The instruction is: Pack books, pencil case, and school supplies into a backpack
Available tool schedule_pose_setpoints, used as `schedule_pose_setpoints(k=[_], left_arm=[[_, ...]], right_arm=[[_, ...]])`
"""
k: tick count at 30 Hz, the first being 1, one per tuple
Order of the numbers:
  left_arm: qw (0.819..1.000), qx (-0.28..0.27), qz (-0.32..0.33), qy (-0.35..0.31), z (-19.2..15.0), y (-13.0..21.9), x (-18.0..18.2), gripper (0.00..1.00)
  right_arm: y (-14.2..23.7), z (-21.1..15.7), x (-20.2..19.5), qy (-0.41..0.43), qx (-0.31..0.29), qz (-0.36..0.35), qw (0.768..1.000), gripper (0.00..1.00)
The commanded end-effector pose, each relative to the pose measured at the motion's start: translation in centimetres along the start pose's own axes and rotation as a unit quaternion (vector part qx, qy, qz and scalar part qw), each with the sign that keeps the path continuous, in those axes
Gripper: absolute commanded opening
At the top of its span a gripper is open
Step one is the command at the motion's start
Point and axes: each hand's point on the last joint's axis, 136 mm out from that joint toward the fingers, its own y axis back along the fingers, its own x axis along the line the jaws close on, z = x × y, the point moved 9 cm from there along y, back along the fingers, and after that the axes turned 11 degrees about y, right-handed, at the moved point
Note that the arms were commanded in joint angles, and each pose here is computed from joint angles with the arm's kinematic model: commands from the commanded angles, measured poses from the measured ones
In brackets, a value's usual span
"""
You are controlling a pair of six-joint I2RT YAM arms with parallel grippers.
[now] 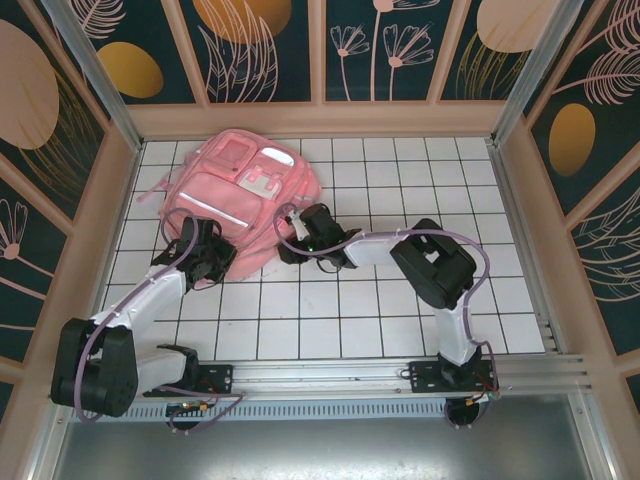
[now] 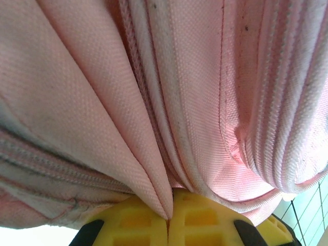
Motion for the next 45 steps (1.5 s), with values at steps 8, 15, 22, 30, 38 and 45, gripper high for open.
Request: schedule_pose_setpoints(k=[8, 15, 22, 30, 38, 45], left_arm=[[1.0, -0.021, 0.018, -0.01, 0.4, -0.4, 0.7, 0.0], [1.0, -0.021, 0.018, -0.01, 0.4, -0.5, 0.7, 0.0], [1.0, -0.018, 0.019, -0.01, 0.4, -0.5, 0.8, 0.0], [1.0, -0.019, 0.018, -0.01, 0.4, -0.5, 0.9, 0.0], [1.0, -0.021, 0.018, -0.012, 0.4, -0.2, 0.9, 0.0], [0.999, -0.027, 0.018, -0.016, 0.4, 0.4, 1.1, 0.0]], right_arm=[[-1.4, 0.2, 0.7, 0.012, 0.002, 0.06, 0.998, 0.45], [-1.4, -0.2, 0.8, 0.009, -0.002, 0.063, 0.998, 0.47], [-1.7, 0.9, 1.3, 0.001, -0.023, 0.082, 0.996, 0.42], [-0.4, 0.8, 1.2, -0.005, -0.027, 0.056, 0.998, 0.0], [2.1, 0.1, -1.6, -0.032, -0.017, -0.059, 0.998, 0.0], [2.8, -0.5, -6.7, -0.079, 0.005, -0.158, 0.984, 0.0]])
